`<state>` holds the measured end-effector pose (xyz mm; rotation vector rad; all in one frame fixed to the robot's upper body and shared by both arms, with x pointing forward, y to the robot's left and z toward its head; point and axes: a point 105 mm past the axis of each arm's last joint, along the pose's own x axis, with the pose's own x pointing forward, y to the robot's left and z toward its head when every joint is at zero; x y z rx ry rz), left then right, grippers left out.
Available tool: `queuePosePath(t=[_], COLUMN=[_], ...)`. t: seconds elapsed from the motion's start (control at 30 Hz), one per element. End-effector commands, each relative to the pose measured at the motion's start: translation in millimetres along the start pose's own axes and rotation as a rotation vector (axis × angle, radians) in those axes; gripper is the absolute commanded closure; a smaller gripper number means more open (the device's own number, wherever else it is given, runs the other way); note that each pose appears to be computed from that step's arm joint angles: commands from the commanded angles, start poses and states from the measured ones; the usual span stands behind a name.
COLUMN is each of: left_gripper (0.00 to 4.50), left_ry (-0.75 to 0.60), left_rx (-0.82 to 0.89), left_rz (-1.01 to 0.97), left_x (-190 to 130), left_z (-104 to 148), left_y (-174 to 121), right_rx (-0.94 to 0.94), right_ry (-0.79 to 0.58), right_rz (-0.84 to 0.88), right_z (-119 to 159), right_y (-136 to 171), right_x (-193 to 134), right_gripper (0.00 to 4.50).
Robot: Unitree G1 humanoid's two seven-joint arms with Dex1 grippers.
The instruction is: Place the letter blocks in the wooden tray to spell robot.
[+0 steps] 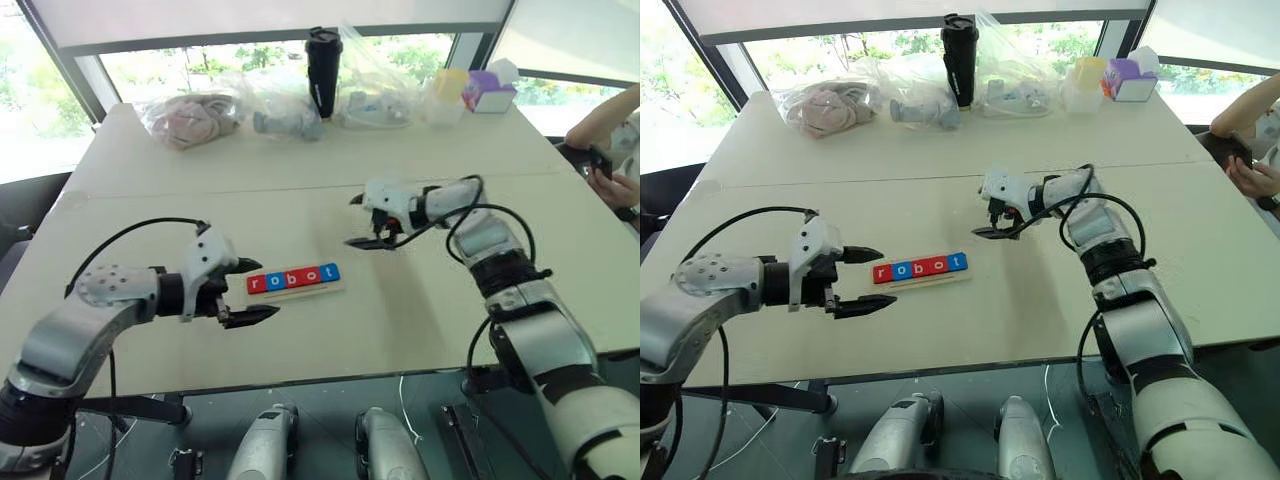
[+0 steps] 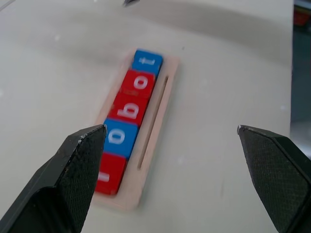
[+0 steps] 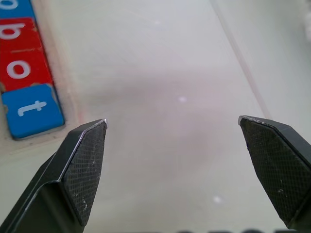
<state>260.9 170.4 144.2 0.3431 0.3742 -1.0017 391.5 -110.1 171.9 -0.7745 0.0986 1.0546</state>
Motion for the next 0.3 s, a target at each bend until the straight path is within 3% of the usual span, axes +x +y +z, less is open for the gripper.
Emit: queuePosePath(t=[0.03, 0.3], left_gripper=[0.00, 0.00], left_ry=[-0.021, -0.086], left_rx=[-0.022, -0.133], left_rz=[0.092, 0.197], left_x=[-25, -51], left_z=[-3, -9], left_y=[8, 6], right_rx=[0.074, 0.385], right_ry=[-0.067, -0.086], right_rz=[-0.095, -0.145], right_z=[15, 8], right_y=[6, 61], right_x=[-28, -63], right_gripper=[0.02, 0.02])
